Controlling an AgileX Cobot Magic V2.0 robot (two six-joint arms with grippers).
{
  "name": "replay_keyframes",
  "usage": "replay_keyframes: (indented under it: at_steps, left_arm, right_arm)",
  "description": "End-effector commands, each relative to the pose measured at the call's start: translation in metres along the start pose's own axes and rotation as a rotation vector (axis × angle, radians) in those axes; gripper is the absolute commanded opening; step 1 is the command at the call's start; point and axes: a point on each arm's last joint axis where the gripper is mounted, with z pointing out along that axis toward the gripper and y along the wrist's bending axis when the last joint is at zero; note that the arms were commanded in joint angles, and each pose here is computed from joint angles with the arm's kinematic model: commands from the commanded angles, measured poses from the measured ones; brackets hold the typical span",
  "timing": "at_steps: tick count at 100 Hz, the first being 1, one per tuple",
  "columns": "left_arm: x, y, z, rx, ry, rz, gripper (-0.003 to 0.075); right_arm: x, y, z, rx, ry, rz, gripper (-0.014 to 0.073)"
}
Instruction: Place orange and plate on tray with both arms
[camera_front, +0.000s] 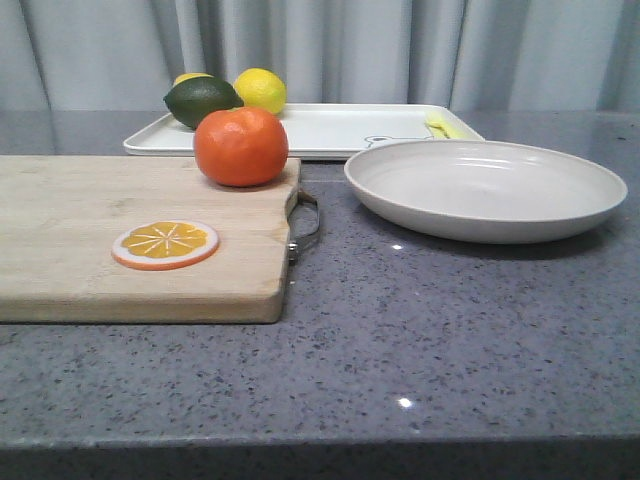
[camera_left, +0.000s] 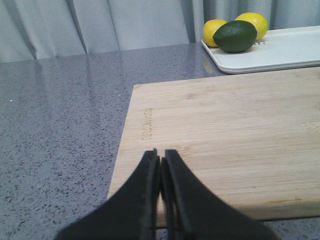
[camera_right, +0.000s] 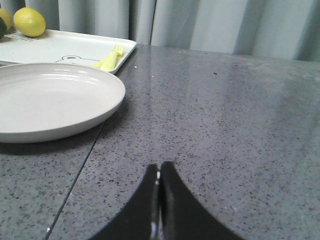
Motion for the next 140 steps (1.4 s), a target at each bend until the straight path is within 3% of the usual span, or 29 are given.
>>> replay_keyframes:
  at_steps: [1,23,35,49,58,83,111,124,140]
  left_arm:
    - [-0.006,0.000,-0.002,0.004,-0.105,-0.007,-0.0020]
    - [-0.007,-0.001,-0.002,0.005,-0.119,-0.009,-0.0020]
    - [-0.011,-0.001,-0.003,0.009,-0.162,-0.014,-0.0020]
    - [-0.012,-0.001,-0.003,0.021,-0.171,-0.106,-0.0020]
    - [-0.017,-0.001,-0.005,0.029,-0.188,-0.164,-0.0020]
    - [-0.062,-0.001,-0.019,0.051,-0.259,-0.221,-0.0020]
    - [-0.124,-0.005,-0.017,0.075,0.048,-0.207,-0.0020]
    - [-0.150,-0.006,-0.005,0.092,0.190,-0.141,-0.0020]
    - [-0.178,-0.011,0.015,0.137,0.337,-0.139,-0.0020]
  right_arm:
    - [-0.016,0.000,-0.003,0.002,-0.116,-0.020,-0.0102]
    - [-0.016,0.000,-0.003,0.002,-0.119,-0.020,-0.0102]
    - [-0.024,0.001,-0.004,-0.006,-0.207,-0.019,-0.0102]
    - [-0.037,0.001,-0.007,-0.021,-0.332,0.047,-0.0102]
    - [-0.049,0.000,-0.011,-0.020,-0.342,0.096,-0.0102]
    - [-0.091,-0.002,-0.027,0.001,-0.102,0.096,-0.0102]
    - [-0.134,-0.005,-0.019,0.020,0.204,0.086,-0.0102]
    - [-0.153,-0.005,-0.008,0.020,0.332,0.048,-0.0102]
    - [-0.170,-0.006,0.012,0.019,0.407,0.032,-0.0102]
